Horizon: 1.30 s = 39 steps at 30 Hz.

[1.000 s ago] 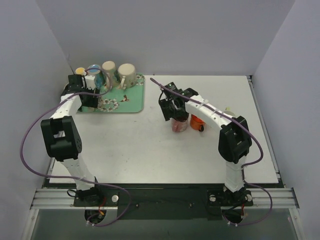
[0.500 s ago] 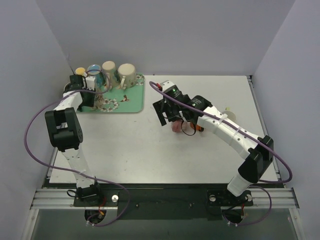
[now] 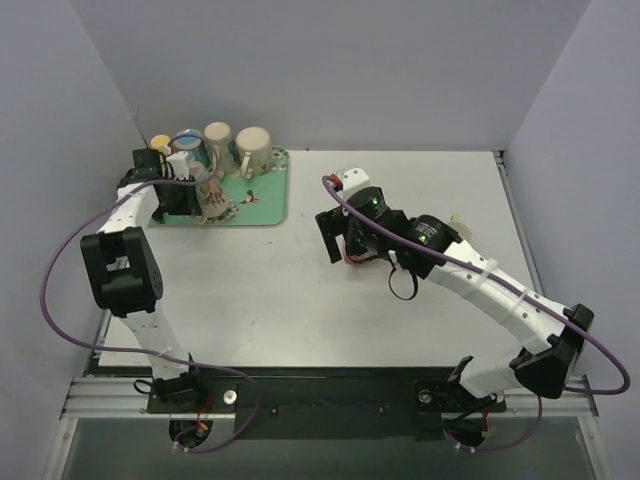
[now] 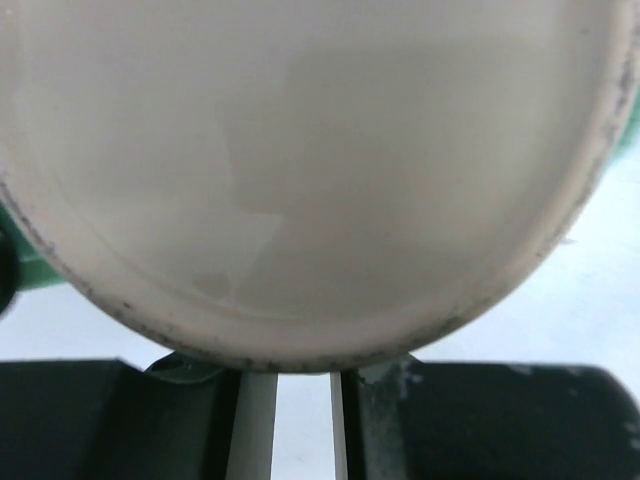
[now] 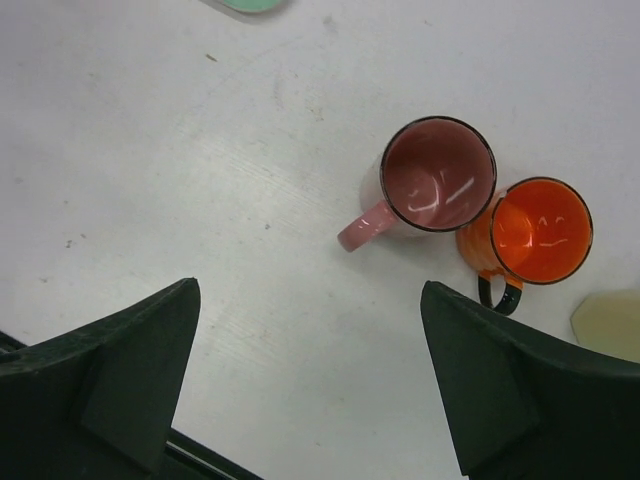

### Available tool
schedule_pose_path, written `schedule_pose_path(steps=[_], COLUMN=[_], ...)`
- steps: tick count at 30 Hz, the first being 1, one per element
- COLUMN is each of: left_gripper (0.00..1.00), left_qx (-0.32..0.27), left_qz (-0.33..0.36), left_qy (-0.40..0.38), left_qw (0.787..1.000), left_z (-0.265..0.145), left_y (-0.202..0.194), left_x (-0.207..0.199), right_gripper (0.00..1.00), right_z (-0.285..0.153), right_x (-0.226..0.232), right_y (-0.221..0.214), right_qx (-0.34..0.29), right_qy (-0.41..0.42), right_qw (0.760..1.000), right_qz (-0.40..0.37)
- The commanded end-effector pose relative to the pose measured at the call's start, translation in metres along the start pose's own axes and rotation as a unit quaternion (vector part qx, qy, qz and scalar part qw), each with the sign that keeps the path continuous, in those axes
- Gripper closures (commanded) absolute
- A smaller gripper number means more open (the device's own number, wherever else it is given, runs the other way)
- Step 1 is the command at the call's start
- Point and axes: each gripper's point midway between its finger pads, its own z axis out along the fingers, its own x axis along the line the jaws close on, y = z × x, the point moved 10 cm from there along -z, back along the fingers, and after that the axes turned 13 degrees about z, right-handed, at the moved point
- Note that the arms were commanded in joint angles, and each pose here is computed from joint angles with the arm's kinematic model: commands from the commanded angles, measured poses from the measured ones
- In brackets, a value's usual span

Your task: Turn the mug right side up

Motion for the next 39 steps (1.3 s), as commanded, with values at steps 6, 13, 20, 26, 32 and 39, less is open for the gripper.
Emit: schedule_pose_path(steps=[6, 13, 20, 26, 32, 39], left_gripper=[1.0, 1.0, 1.0, 1.0, 1.0, 1.0], left_qx=[-0.214, -0.269, -0.283, -0.245, -0.224, -0.206], left_qz=[-0.014, 0.013, 0.041, 0.042, 0.062, 0.082], left_qy=[-0.234, -0.353, -0.465, -0.51, -0.534, -0.553], left_qw=[0.948, 0.896, 0.838, 0.824, 0.813, 0.803], left_z=[-0.137, -0.209, -0.266, -0.274, -0.276, -0.27], left_y=[0.07, 0.082, 0.078, 0.069, 0.062, 0.057], left_x=[-0.07, -0.138, -0.198, -0.23, -0.249, -0.267], right_gripper=[0.05, 0.05, 0.09, 0.18, 0.27, 0.99], right_z=[-0.049, -0.067, -0.067, -0.073, -0.082, -0.085], right_x=[0.018, 0.044, 0.055, 0.066, 0.063, 0.067], right_y=[0.021, 0.051, 0.075, 0.093, 0.1, 0.11], right_qx=[-0.186, -0.257, -0.303, -0.321, -0.347, -0.353], right_qy=[0.145, 0.24, 0.257, 0.29, 0.307, 0.379], right_qw=[0.965, 0.923, 0.896, 0.877, 0.862, 0.824], right_qz=[0.114, 0.156, 0.198, 0.209, 0.206, 0.228])
